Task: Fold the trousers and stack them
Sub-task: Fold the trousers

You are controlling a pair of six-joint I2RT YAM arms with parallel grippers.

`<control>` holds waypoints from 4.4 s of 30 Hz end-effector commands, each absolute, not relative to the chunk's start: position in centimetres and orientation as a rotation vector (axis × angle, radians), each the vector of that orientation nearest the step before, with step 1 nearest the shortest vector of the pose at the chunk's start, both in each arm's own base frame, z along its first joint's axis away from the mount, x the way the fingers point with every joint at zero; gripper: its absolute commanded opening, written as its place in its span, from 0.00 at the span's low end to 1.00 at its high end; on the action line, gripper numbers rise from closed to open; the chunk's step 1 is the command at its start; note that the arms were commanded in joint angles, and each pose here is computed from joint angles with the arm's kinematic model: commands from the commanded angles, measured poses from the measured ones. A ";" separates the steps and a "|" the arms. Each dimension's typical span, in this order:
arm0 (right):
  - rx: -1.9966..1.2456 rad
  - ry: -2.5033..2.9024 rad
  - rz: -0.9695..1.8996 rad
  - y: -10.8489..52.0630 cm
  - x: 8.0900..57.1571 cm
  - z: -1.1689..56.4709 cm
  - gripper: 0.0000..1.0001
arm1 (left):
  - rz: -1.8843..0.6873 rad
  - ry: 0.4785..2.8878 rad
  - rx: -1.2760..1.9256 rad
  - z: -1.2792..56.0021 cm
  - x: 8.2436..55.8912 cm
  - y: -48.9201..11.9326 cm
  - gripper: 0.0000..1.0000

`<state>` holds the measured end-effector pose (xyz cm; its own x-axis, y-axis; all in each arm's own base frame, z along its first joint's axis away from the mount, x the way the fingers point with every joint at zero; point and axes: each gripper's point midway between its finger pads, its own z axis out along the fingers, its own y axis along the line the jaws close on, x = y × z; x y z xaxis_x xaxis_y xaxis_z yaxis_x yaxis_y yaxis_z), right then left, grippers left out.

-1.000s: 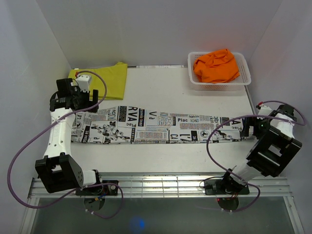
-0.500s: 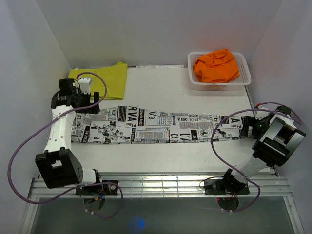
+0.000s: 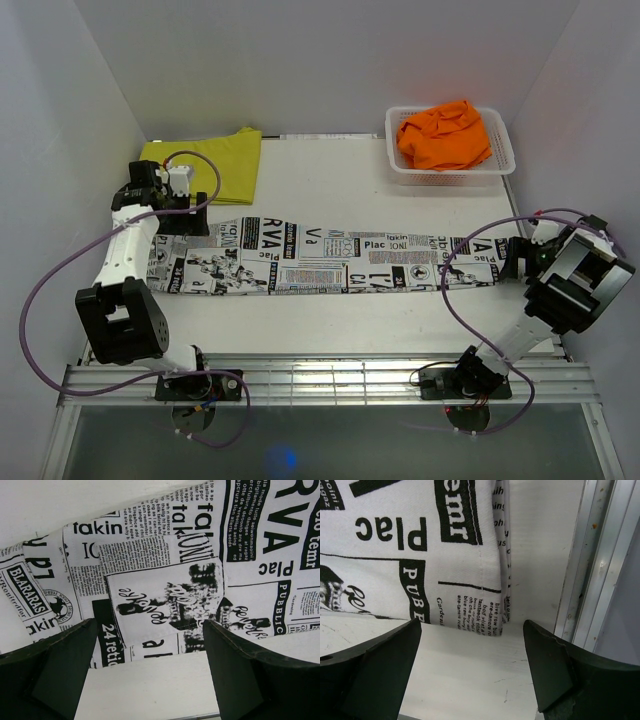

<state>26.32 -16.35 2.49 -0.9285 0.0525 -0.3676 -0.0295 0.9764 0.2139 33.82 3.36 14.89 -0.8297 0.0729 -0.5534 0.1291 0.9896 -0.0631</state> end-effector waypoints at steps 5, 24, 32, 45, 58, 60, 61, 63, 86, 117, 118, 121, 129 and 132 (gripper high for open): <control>0.088 2.701 0.403 -16.0 28.3 1.4 0.84 | -0.126 2.513 0.147 16.6 35.3 3.6 0.96; 0.019 2.748 0.419 -14.3 29.0 1.7 0.08 | -0.163 2.507 0.104 15.8 36.0 3.2 0.96; 0.017 2.669 0.065 -21.5 27.3 7.9 0.08 | -0.190 2.504 0.112 15.1 36.1 2.9 0.95; -0.139 2.422 0.385 -10.6 29.0 17.9 0.08 | -0.287 2.579 0.068 12.0 34.5 1.7 0.93; -0.332 2.226 0.818 9.8 31.9 19.3 0.08 | -0.345 2.634 0.069 10.1 31.6 0.7 0.91; -0.291 2.255 0.873 11.7 32.1 18.4 0.08 | -0.343 2.635 0.072 9.9 31.3 0.7 0.91; -0.350 2.243 0.900 14.0 32.0 18.1 0.08 | -0.345 2.639 0.076 9.7 31.0 0.6 0.91; -0.324 2.247 0.934 15.6 32.0 17.5 0.08 | -0.346 2.644 0.078 9.5 30.8 0.6 0.91; -0.387 2.383 0.882 29.6 33.4 13.3 0.08 | -0.413 2.750 0.022 5.7 28.5 -0.2 0.90; -0.542 2.518 0.945 37.1 28.9 7.5 0.42 | -0.436 2.774 0.006 4.9 27.6 -0.5 0.89; -0.547 2.512 0.957 37.3 28.8 7.7 0.46 | -0.437 2.761 0.012 5.2 27.7 -0.6 0.90; -0.572 2.468 1.010 37.9 28.8 9.1 0.62 | -0.483 2.724 0.032 6.3 28.0 -1.2 0.90; -0.790 2.246 1.062 36.5 28.5 17.2 0.78 | -0.642 2.449 0.206 14.3 29.6 -4.0 0.91; -0.871 2.206 1.068 33.3 28.2 18.6 0.81 | -0.716 2.381 0.247 16.7 29.7 -5.1 0.92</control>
